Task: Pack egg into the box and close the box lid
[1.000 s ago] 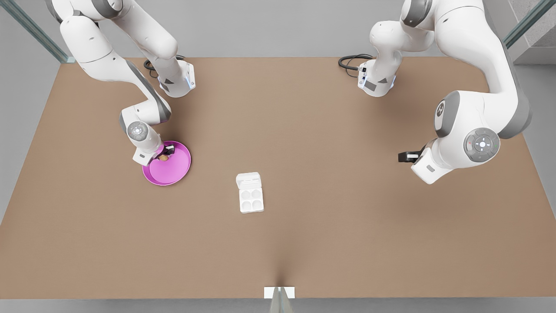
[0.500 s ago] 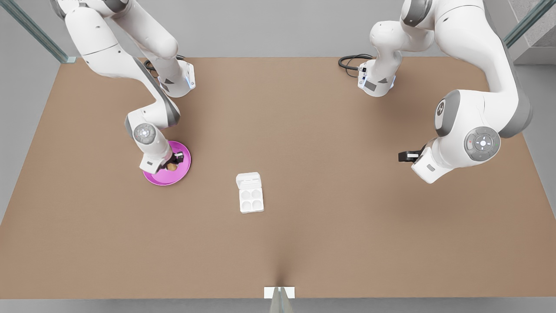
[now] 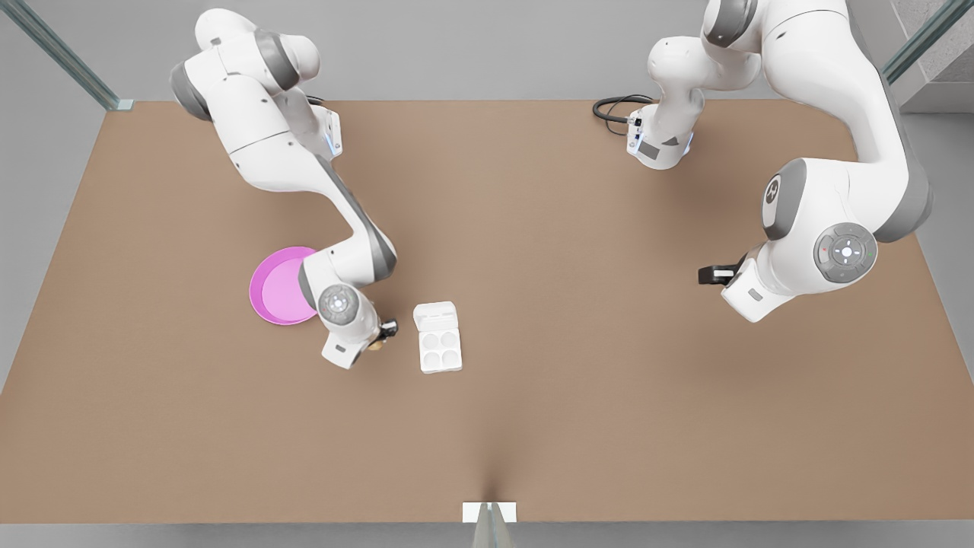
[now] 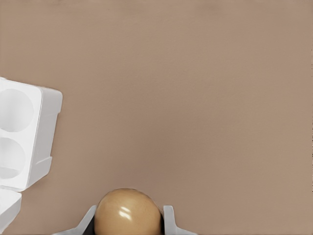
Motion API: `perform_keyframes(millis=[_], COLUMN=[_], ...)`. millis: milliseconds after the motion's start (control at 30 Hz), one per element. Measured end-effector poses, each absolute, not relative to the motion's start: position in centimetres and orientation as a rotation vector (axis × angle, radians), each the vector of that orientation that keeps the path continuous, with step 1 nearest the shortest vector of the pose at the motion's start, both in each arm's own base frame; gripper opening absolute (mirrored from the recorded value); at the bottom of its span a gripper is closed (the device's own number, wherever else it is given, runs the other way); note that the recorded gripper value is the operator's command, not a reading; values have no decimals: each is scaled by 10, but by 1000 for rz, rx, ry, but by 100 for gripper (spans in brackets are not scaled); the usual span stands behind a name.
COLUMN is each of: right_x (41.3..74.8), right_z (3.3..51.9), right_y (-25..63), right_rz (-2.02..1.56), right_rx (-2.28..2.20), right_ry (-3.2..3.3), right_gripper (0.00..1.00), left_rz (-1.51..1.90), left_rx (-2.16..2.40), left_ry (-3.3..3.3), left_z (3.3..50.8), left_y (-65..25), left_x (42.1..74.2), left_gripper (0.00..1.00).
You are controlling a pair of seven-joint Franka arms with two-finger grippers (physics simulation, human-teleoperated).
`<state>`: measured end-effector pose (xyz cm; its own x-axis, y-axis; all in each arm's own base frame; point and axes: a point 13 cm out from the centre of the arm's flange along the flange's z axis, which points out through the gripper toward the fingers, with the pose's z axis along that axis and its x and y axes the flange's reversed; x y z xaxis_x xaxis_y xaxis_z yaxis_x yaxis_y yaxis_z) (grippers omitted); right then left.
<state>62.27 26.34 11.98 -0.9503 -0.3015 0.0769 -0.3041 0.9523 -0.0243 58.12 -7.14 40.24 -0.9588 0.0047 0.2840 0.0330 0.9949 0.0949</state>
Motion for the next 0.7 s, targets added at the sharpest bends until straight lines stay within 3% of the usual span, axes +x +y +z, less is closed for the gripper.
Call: perform_keyframes(millis=[167,233,433,667,700], right_x=[649,652,624,605,603], right_z=[122,122,113,88,87], right_y=[298,314,362,392,394], right_rz=[83,78,81,71,70], right_rx=[415,400,379,319,311], right_ry=[-3045,-3038,-2987,-2950,-2946], right_gripper=[42,42,42,43,49], left_rz=[-143,-139,-174,-166,-164], left_rx=[-28,-29,-193,-164,-153], left_ry=[-2851,-2853,-2856,-2857,-2860], left_z=[402,402,387,363,362], left_y=[-71,-72,-162,-198,-199], left_x=[581,582,573,573,574], left_gripper=[100,21,21,21,21])
